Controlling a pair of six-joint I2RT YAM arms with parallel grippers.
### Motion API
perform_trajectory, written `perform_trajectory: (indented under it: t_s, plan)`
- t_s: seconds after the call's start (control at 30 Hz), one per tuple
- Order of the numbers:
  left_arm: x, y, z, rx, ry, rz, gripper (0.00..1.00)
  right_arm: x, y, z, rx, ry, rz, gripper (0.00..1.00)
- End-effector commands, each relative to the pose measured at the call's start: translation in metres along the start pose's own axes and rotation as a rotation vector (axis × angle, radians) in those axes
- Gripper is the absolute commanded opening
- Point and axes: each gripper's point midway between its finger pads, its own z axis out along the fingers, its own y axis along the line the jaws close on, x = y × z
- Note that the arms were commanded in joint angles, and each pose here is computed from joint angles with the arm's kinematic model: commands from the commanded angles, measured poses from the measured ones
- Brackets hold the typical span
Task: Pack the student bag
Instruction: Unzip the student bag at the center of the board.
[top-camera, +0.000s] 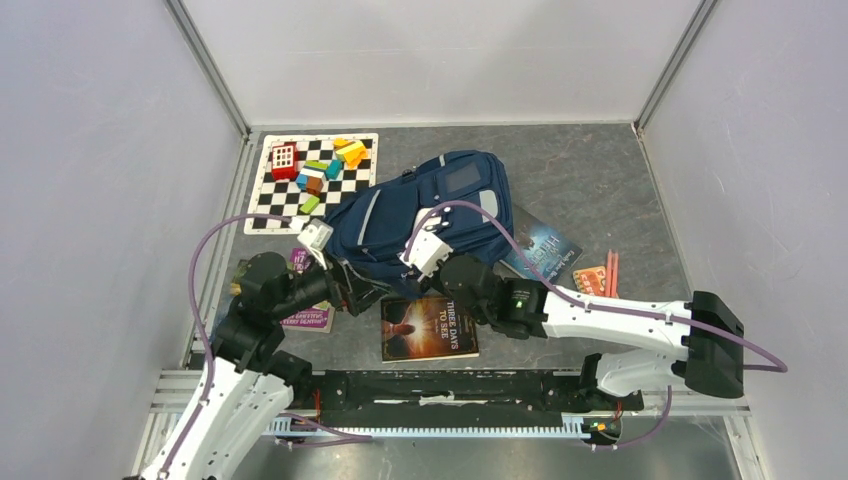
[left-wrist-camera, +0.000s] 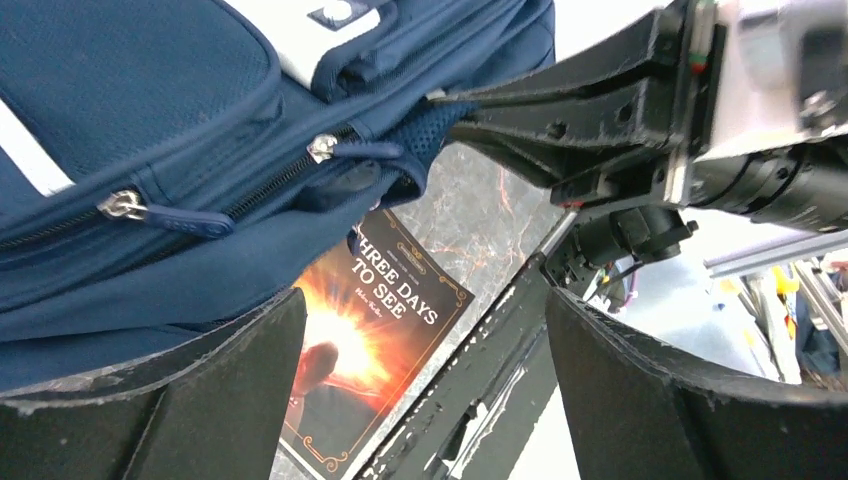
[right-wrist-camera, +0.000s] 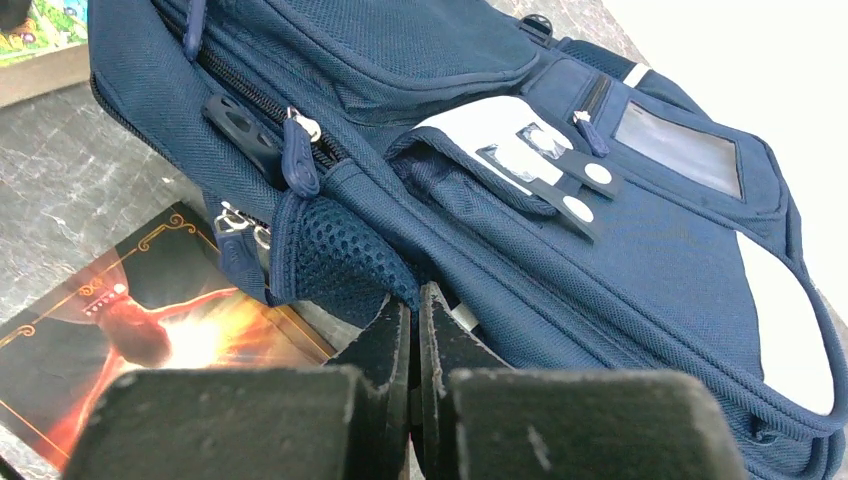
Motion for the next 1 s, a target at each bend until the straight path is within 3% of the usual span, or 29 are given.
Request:
perform_trajectory:
  t_s: [0.0, 0.2, 0.4, 0.57, 0.77, 0.97]
  plan:
    - [0.010, 0.007, 0.016, -0.033, 0.052, -0.012, 0.92, -0.056, -0.036, -0.010, 0.094, -0.119, 0.216, 0.00]
    - [0.035, 0.012, 0.047, -0.148, 0.170, 0.020, 0.86, -0.060, -0.046, -0.002, 0.116, -0.118, 0.263, 0.00]
    - [0.027, 0.016, 0.066, -0.217, 0.065, -0.035, 0.83, -0.061, -0.047, -0.001, 0.108, -0.131, 0.319, 0.00]
    - [0.030, 0.027, 0.082, -0.266, -0.037, -0.116, 0.74, -0.063, -0.047, -0.004, 0.099, -0.141, 0.341, 0.00]
    - [0.012, 0.021, 0.096, -0.274, -0.169, -0.110, 0.70, -0.072, -0.046, -0.003, 0.088, -0.174, 0.375, 0.00]
    - [0.014, 0.040, 0.096, -0.375, -0.232, -0.154, 0.55, -0.071, -0.044, -0.003, 0.080, -0.175, 0.388, 0.00]
